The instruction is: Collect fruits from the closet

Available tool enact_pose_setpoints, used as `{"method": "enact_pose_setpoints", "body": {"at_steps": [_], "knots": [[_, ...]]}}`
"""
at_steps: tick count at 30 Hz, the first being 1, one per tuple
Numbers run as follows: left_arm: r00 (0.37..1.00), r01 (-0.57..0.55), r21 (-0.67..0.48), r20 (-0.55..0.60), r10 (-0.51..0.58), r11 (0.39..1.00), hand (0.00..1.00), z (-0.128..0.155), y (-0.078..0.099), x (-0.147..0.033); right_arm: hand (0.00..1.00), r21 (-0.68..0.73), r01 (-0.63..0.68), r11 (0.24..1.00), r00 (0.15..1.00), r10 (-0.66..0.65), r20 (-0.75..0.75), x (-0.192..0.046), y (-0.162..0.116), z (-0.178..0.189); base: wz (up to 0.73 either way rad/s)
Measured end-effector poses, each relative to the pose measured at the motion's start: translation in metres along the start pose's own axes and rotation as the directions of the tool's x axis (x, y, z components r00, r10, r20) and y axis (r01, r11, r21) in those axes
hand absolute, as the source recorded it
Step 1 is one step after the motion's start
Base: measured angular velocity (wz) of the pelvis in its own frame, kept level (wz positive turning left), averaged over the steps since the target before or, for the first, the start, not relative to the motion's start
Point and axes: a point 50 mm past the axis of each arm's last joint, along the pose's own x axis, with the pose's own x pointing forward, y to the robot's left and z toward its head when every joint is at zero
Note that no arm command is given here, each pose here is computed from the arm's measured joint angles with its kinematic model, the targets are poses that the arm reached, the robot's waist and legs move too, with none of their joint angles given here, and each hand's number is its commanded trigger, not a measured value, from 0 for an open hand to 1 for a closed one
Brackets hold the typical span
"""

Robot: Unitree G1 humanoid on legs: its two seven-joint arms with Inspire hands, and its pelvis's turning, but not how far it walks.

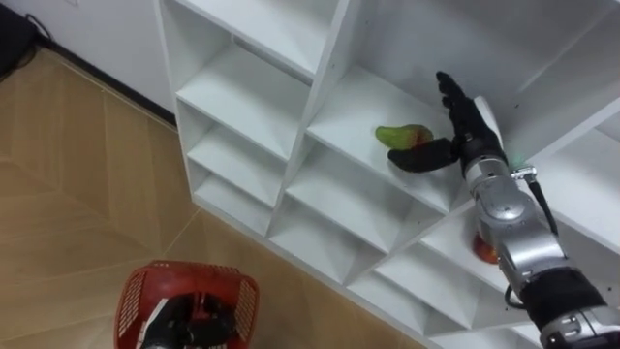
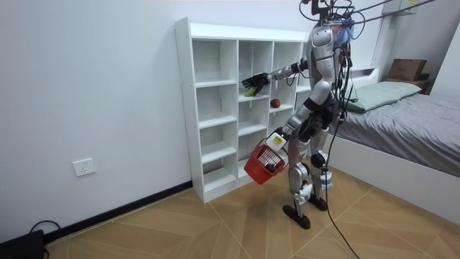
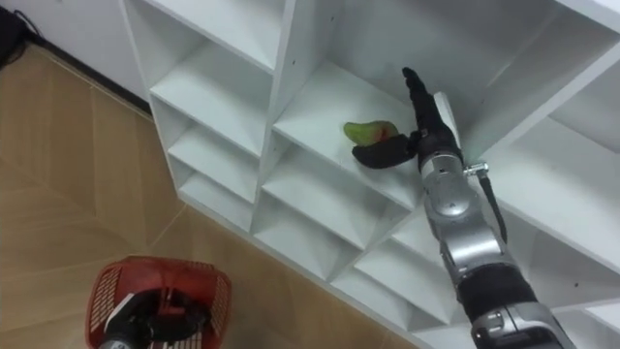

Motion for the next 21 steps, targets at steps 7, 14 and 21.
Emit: {"method": "enact_pose_setpoints", "body": {"at_steps": [7,14,21], "knots": [[1.0,0.015,0.01,0.007,-0.015,1.0,1.0,0.0029,-0.0018,0.0013,0.0,-0.005,0.003,1.0,1.0,-0.003,-0.001,0.0019,-0.0007,0.0008,0.0],[1.0,0.029,0.024,0.004,-0.029,0.999,1.0,0.0026,-0.0039,0.0012,0.0,-0.012,-0.001,1.0,1.0,0.001,-0.019,0.0027,0.0001,-0.0026,0.01],[0.998,0.057,0.053,0.003,-0.057,0.997,1.0,0.0028,-0.0076,0.0012,0.0,-0.01,-0.003,1.0,1.0,0.003,-0.019,0.0026,0.0005,-0.0025,0.0]]}}
